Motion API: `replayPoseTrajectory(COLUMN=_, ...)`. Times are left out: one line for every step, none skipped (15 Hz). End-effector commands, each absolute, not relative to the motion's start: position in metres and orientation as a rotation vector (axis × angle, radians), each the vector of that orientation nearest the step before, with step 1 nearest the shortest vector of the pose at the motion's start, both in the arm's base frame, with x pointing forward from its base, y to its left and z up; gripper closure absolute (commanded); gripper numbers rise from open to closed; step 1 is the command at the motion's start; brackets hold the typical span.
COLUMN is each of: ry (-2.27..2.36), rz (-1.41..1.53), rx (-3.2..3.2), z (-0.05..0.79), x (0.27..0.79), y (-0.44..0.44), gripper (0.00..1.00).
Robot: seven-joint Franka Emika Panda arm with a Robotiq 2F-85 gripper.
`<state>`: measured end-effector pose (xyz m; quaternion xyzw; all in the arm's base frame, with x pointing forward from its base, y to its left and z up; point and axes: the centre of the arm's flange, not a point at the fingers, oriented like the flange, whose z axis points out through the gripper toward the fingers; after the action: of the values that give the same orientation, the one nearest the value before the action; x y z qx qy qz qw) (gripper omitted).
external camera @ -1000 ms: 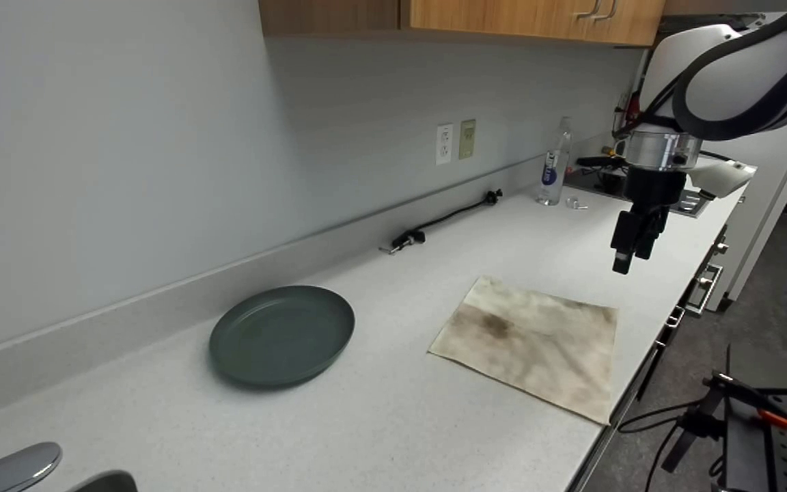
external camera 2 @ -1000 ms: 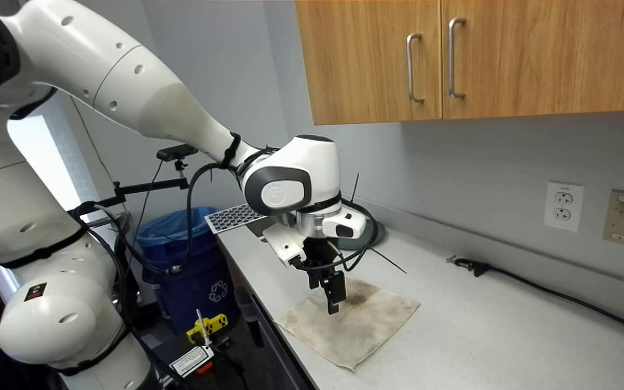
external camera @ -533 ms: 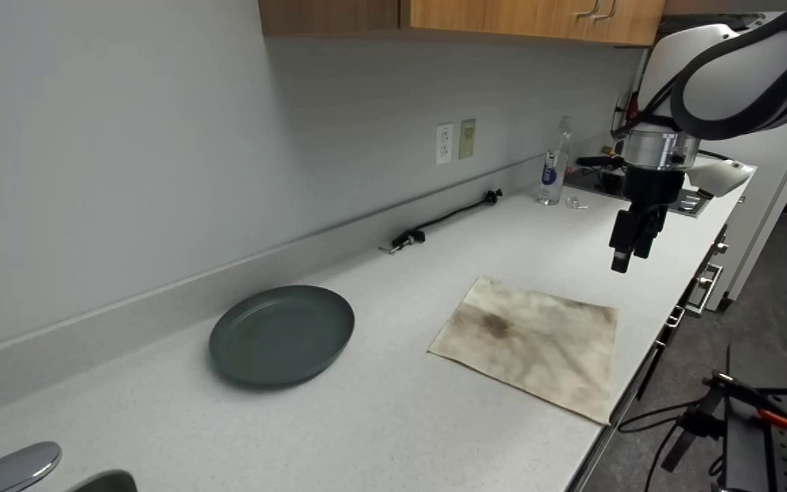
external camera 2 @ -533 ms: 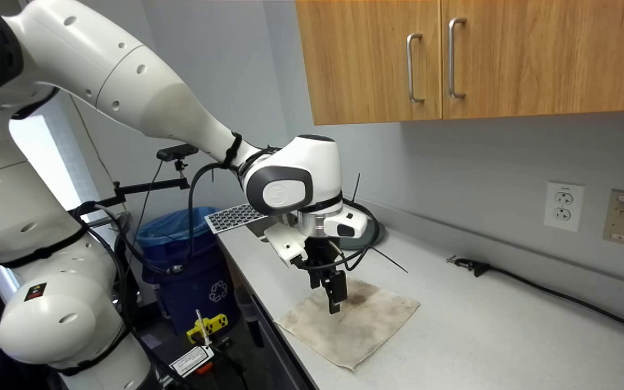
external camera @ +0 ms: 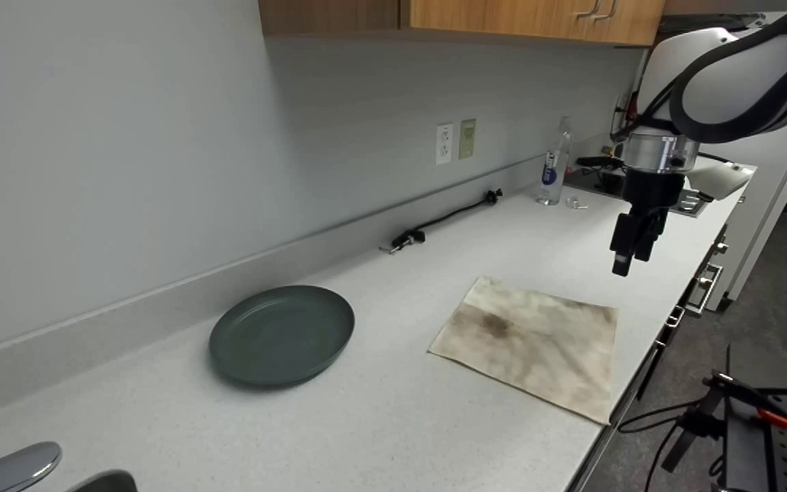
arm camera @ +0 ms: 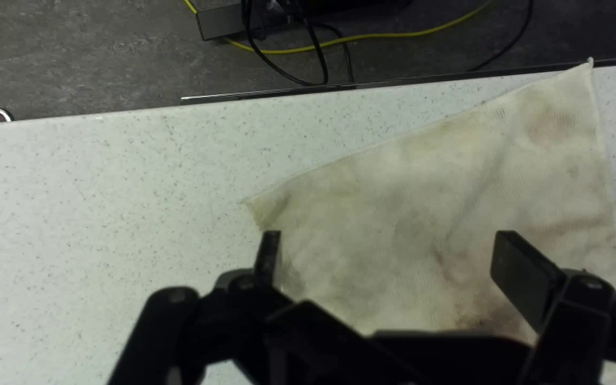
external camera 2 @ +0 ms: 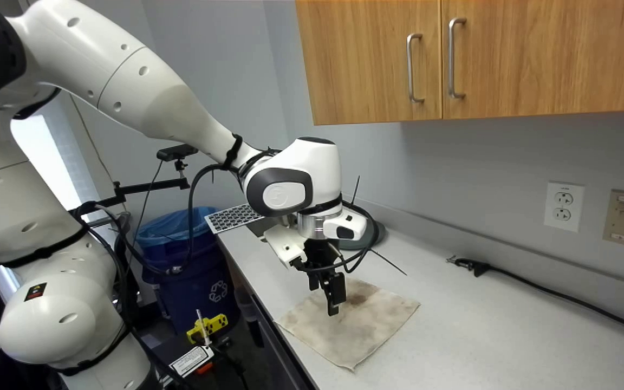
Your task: Fold the towel
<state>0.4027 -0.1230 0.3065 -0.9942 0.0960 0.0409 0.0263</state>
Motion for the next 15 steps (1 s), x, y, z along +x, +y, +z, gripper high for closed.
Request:
replayPoseTrajectory(ry=0.268, rz=0.118, rx=-3.065, z=0.295, x=0.409, y=-0.124, gripper=0.00)
replayPoseTrajectory(ry=0.266, rz=0.115, rx=-3.066, z=0.292, x=0.411, y=-0.124, gripper=0.00)
replayPoseTrajectory(ry=0.271, rz=0.112, rx=-3.075, z=0.288, x=0.413, y=-0.125, gripper=0.00)
replayPoseTrajectory(ry=0.269, rz=0.108, rx=-3.076, z=0.285, x=0.415, y=-0.125, gripper=0.00)
replayPoseTrajectory(ry=0.269, rz=0.105, rx=-3.081, z=0.281, x=0.417, y=-0.126, gripper=0.00)
replayPoseTrajectory(ry=0.272, rz=0.106, rx=-3.083, z=0.277, x=0.419, y=-0.127, gripper=0.00)
replayPoseTrajectory(ry=0.275, rz=0.104, rx=-3.086, z=0.273, x=0.421, y=-0.129, gripper=0.00)
replayPoseTrajectory(ry=0.283, rz=0.102, rx=-3.089, z=0.269, x=0.424, y=-0.132, gripper=0.00)
replayPoseTrajectory(ry=0.285, rz=0.105, rx=-3.089, z=0.265, x=0.426, y=-0.134, gripper=0.00)
replayPoseTrajectory(ry=0.291, rz=0.105, rx=-3.093, z=0.262, x=0.428, y=-0.137, gripper=0.00)
replayPoseTrajectory(ry=0.294, rz=0.107, rx=-3.096, z=0.259, x=0.429, y=-0.140, gripper=0.00)
replayPoseTrajectory(ry=0.297, rz=0.108, rx=-3.097, z=0.256, x=0.431, y=-0.143, gripper=0.00)
replayPoseTrajectory(ry=0.306, rz=0.111, rx=-3.097, z=0.253, x=0.432, y=-0.147, gripper=0.00)
replayPoseTrajectory(ry=0.314, rz=0.111, rx=-3.095, z=0.250, x=0.433, y=-0.151, gripper=0.00)
replayPoseTrajectory(ry=0.326, rz=0.113, rx=-3.093, z=0.248, x=0.434, y=-0.156, gripper=0.00)
